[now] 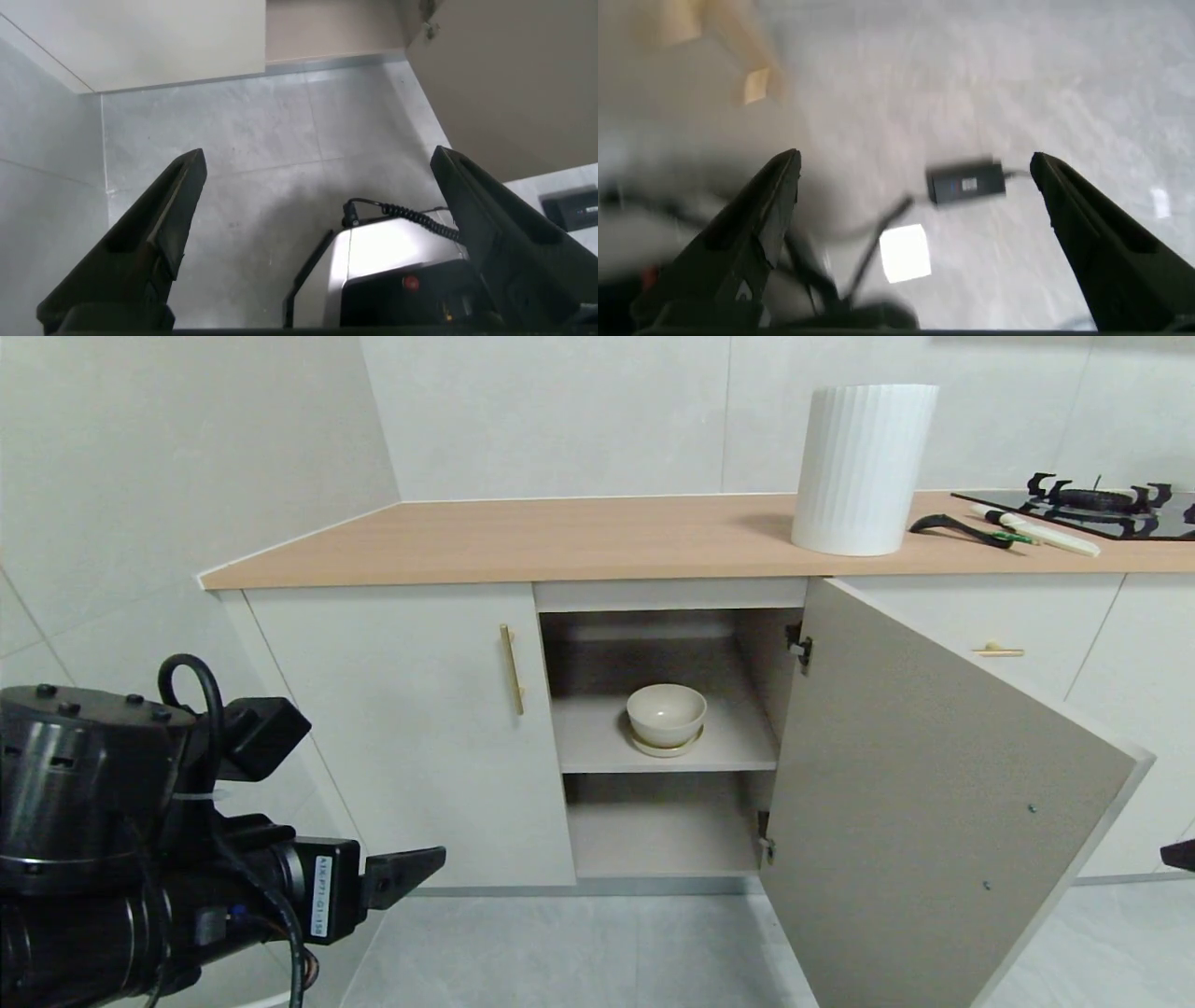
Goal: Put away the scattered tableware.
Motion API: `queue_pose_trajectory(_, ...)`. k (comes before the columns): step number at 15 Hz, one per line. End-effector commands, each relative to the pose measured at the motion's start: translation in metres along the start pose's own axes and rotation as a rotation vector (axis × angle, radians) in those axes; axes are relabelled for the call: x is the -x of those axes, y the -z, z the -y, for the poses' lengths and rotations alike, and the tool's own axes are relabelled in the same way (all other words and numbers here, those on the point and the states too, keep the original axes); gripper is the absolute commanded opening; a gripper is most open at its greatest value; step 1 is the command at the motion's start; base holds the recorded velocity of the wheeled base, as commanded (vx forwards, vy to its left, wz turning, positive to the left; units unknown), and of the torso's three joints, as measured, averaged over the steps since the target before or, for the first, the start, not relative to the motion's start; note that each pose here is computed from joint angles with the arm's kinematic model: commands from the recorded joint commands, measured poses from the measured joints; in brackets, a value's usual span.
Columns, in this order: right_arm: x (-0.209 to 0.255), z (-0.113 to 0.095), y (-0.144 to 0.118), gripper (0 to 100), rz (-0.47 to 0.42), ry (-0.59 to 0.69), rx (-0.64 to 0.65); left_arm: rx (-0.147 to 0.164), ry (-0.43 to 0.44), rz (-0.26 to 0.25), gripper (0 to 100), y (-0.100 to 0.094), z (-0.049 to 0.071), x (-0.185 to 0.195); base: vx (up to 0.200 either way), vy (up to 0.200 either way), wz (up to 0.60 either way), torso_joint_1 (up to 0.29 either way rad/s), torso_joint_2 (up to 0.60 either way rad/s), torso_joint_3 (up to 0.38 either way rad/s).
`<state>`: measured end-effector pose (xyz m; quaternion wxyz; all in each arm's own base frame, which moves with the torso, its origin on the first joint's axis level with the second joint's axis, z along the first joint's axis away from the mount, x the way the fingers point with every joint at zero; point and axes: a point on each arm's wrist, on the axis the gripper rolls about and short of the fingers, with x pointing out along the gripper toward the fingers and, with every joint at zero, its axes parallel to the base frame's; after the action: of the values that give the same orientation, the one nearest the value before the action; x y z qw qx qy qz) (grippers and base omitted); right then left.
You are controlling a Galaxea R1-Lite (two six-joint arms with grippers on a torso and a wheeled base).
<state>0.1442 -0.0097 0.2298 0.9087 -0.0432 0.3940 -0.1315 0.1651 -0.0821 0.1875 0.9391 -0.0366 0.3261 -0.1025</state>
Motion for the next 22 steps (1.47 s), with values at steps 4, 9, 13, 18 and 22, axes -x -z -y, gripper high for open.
queue_pose_trajectory(4, -0.045, 0.000, -0.016, 100, -0.033, -0.001, -0.128, 0.000, 0.000, -0.001, 100, 0.000, 0.000, 0.000, 0.000, 0.000, 0.00, 0.000, 0.00, 0.000)
queue_pose_trajectory(9, -0.074, -0.008, -0.026, 100, -0.043, -0.004, -0.205, 0.000, 0.000, -0.001, 100, 0.000, 0.000, 0.000, 0.000, 0.000, 0.00, 0.000, 0.00, 0.000)
queue_pose_trajectory(13, -0.082, -0.025, -0.025, 100, -0.027, -0.055, -0.211, 0.001, 0.000, 0.000, 100, 0.000, 0.000, 0.000, 0.000, 0.000, 0.00, 0.000, 0.00, 0.000)
queue_pose_trajectory(18, -0.074, -0.055, -0.019, 100, -0.034, -0.151, -0.183, 0.000, 0.000, -0.001, 100, 0.000, 0.000, 0.000, 0.000, 0.000, 0.00, 0.000, 0.00, 0.000)
queue_pose_trajectory(22, -0.065, -0.085, -0.014, 100, -0.049, -0.244, -0.167, 0.001, 0.000, 0.002, 100, 0.000, 0.000, 0.000, 0.000, 0.000, 0.00, 0.000, 0.00, 0.000)
